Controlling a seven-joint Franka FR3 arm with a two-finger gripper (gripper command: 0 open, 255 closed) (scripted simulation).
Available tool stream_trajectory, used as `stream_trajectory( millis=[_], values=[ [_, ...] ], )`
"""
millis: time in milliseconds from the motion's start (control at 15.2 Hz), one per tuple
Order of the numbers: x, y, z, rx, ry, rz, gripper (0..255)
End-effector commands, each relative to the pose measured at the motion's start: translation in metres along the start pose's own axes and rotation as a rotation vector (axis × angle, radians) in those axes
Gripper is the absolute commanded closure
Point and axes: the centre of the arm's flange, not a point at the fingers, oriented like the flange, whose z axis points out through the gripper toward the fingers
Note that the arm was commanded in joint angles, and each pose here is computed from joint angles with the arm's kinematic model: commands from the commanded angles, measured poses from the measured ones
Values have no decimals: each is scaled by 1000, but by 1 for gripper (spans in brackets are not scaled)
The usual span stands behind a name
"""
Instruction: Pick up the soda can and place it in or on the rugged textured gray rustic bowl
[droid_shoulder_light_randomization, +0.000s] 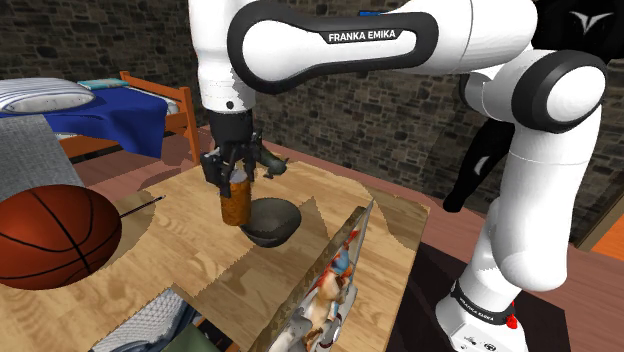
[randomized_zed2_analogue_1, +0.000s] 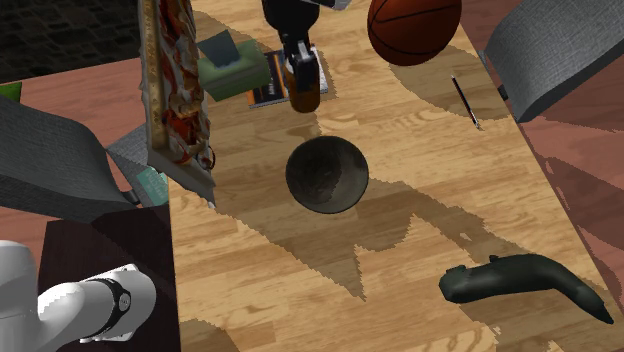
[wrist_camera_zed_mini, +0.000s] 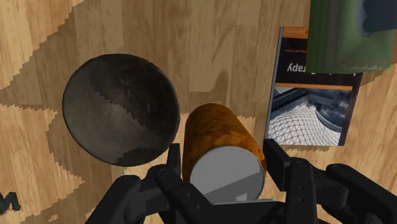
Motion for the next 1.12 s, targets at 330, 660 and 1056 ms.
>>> stream_trajectory(
  millis=[330, 660, 1056],
  values=[
    [6, 91, -10, 0, 0, -1, 255],
    [9, 135, -6, 0, 0, -1, 255],
    [9, 134, 26, 0, 0, -1, 255]
  ],
)
